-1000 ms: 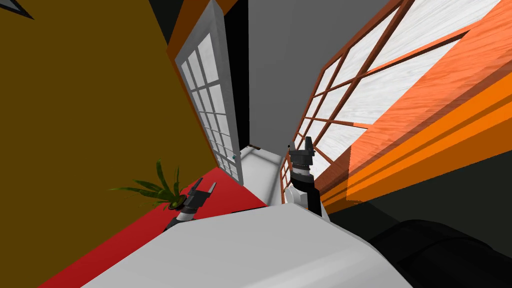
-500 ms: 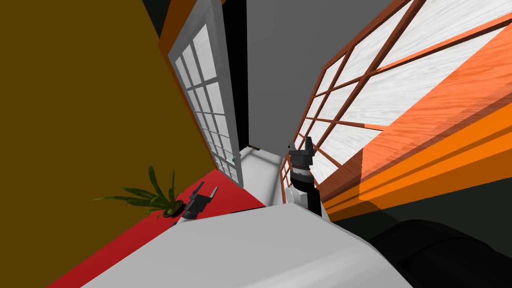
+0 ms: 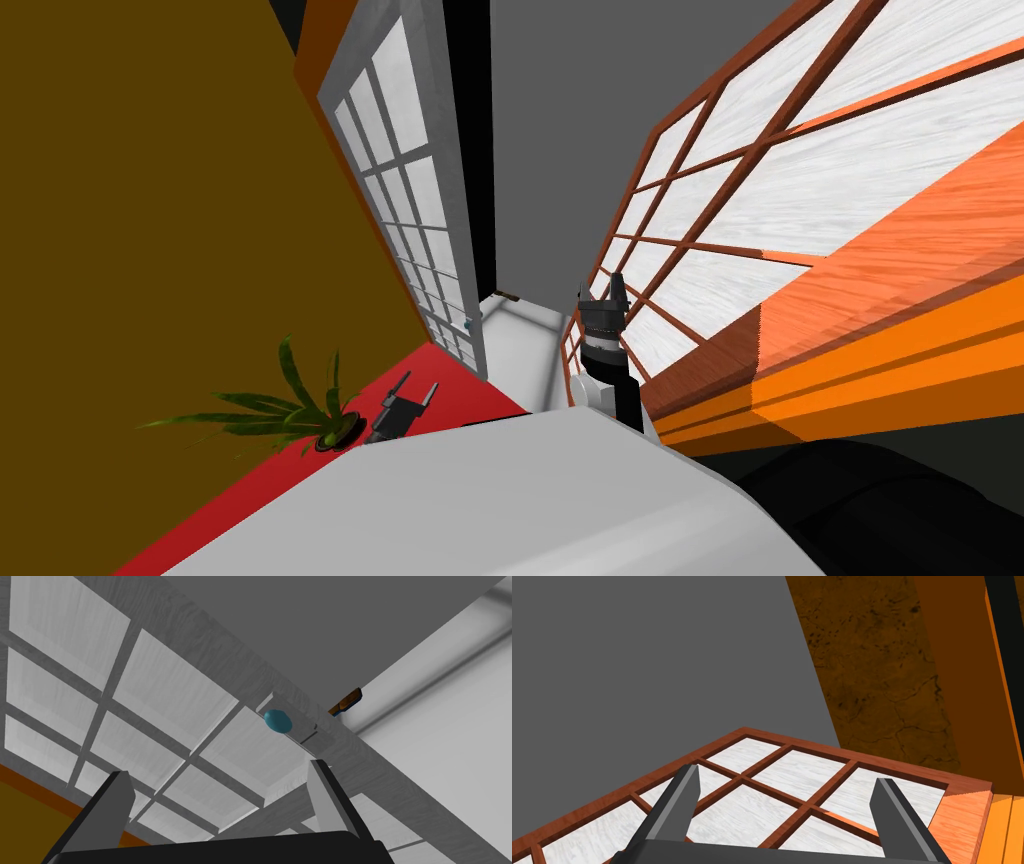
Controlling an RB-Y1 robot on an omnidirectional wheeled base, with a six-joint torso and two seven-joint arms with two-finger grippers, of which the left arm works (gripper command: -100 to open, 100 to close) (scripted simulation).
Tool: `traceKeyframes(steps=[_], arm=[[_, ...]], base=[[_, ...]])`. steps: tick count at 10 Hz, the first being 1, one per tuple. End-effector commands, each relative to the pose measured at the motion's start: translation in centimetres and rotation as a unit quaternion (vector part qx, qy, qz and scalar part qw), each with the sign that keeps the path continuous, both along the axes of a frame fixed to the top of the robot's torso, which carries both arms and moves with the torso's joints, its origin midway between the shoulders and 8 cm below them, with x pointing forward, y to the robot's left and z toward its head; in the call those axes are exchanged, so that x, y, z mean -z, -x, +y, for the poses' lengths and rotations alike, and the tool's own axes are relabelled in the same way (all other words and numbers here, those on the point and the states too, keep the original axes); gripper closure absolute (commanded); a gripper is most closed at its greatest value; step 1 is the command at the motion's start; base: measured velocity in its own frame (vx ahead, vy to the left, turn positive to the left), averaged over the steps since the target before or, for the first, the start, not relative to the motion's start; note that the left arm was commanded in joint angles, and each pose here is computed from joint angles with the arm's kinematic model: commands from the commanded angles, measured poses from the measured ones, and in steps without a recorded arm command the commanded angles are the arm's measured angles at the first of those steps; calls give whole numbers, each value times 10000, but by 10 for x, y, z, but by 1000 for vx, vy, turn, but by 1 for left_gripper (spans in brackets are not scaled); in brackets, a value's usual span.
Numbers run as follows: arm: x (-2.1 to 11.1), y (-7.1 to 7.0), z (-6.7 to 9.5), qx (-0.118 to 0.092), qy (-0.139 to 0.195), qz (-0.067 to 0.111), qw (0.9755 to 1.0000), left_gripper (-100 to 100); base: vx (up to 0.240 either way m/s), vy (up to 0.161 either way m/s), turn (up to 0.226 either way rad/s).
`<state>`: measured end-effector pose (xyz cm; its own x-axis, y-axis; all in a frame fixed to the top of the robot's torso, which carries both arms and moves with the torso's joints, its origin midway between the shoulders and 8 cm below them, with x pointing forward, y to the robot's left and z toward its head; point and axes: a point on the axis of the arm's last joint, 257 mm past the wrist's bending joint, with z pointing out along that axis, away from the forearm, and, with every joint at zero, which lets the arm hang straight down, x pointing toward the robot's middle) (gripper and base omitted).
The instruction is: Push the door open
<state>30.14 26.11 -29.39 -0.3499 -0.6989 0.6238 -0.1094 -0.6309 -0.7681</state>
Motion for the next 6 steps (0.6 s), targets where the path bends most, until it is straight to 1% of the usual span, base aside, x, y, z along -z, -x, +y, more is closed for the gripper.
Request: traceKeyframes(steps=[1,3,6], arm=[[9,4,-5,97,206,150,9996,-100],[19,11,-9,202,445,337,9982,-100],[33,21,-15,346,803,611,9943,-100]], base=[[74,54,-42],[98,53,-45],[90,47,-42]])
